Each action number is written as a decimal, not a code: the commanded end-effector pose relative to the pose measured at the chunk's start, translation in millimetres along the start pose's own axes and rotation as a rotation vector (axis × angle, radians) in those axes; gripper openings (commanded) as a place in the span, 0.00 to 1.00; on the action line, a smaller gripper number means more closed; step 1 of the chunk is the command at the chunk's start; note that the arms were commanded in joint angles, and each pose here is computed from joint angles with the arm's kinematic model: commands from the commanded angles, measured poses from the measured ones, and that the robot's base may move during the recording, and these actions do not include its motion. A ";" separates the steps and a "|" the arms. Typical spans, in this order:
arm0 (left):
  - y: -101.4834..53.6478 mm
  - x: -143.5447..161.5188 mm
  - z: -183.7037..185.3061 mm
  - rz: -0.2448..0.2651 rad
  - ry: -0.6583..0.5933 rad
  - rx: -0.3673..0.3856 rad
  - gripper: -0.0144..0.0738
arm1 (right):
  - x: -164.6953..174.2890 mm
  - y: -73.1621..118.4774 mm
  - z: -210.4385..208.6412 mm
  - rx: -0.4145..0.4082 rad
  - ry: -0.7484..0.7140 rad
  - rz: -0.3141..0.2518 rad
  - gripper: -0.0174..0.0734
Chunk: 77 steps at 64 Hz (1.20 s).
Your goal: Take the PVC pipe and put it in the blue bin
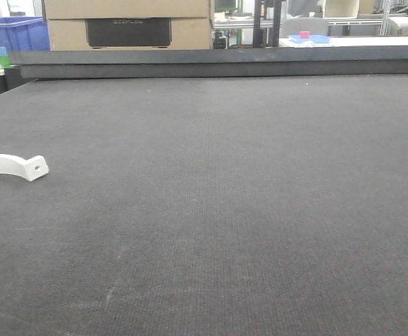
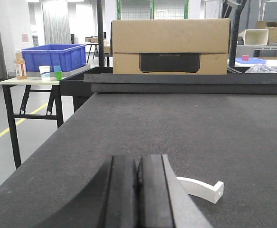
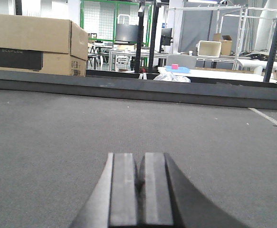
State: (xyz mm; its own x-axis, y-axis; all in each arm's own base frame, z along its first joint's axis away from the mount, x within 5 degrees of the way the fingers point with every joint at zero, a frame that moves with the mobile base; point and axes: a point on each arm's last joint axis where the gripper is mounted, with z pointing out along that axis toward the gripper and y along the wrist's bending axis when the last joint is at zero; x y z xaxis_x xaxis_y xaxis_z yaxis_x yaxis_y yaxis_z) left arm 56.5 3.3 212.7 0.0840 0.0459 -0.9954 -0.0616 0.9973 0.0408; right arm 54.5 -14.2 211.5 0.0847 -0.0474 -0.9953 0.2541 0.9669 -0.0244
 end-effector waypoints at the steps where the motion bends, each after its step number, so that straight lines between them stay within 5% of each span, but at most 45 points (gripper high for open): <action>1: 0.2 -2.9 -0.4 0.000 -0.026 -0.002 0.04 | -5.2 -0.1 -0.1 0.001 -0.031 -0.007 0.01; 54: 0.2 -3.1 -0.4 0.000 -0.028 -0.002 0.04 | -5.2 -0.1 -0.1 0.001 -0.031 -0.007 0.01; 69: 2.1 -12.5 -1.2 -0.100 -0.133 -0.016 0.04 | -15.9 -0.2 -1.0 0.003 -0.149 -0.007 0.01; 77: 2.2 -16.1 -1.5 -0.106 -0.135 -0.015 0.04 | -15.3 -1.5 -0.9 0.010 -0.137 0.093 0.01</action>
State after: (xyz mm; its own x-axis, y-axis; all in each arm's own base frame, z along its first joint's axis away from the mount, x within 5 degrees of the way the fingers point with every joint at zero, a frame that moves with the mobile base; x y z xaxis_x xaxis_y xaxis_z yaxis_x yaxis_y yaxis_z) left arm 55.2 4.4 221.5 0.1863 -0.0391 -0.9817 -0.0617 0.9968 -0.0514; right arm 53.0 -14.1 221.4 0.1978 -0.0455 -0.9792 0.2533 0.9674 0.0063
